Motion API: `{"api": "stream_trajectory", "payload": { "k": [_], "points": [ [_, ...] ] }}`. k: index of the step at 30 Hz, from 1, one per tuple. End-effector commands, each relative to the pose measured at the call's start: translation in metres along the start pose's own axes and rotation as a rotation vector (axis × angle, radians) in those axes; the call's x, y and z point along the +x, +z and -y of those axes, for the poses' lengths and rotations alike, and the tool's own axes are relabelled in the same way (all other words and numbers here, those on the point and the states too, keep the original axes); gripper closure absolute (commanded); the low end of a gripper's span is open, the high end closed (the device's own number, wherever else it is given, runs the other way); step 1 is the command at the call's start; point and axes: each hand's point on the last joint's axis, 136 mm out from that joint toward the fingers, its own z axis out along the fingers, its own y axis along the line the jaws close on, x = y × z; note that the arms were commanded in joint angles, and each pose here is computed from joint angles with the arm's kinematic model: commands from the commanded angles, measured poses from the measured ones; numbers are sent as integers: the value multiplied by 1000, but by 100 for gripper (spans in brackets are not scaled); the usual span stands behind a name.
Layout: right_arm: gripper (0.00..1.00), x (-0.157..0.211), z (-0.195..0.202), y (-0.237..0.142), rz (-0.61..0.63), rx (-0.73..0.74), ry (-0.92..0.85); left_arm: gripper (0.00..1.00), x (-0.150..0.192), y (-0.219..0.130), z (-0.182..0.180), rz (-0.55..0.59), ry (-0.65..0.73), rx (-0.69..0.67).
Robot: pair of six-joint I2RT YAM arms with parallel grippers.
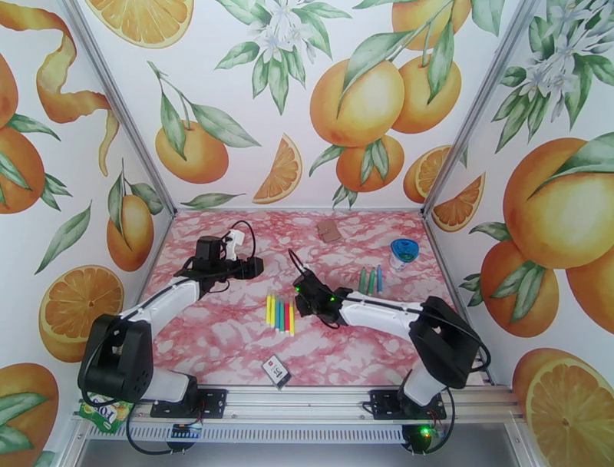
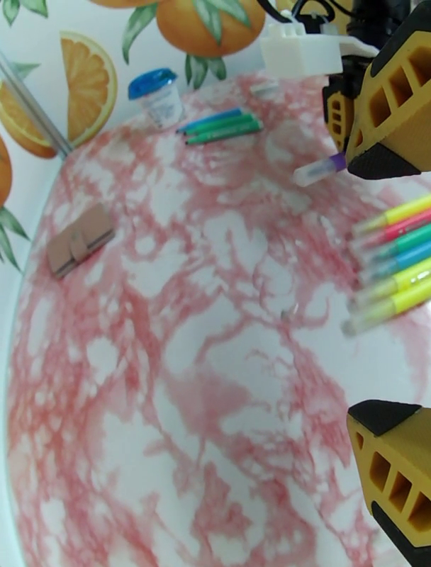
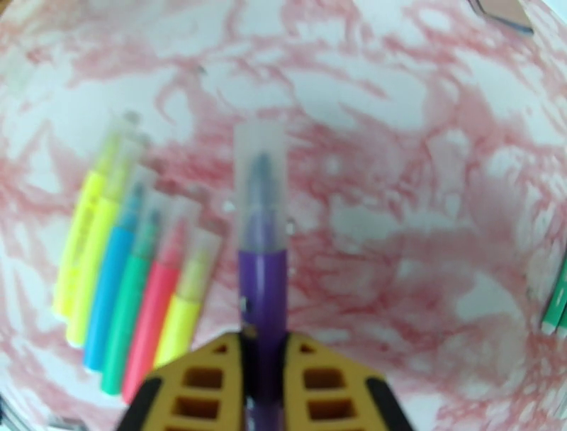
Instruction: Open the pen caps
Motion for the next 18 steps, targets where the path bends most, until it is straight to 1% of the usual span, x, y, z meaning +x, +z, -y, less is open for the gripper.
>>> {"api": "stream_trajectory", "payload": {
  "k": [1,10,18],
  "points": [
    [86,-27,-15,-13,124,-99,3,15,-15,4,27,31,25,113],
    [88,-56,-29,-37,261,-185,-13,16,-11,12,73,-15,111,247],
    [88,-70,-41,-49,324,-243,-45,19,-7,19,99,-47,132,329]
  ]
}}
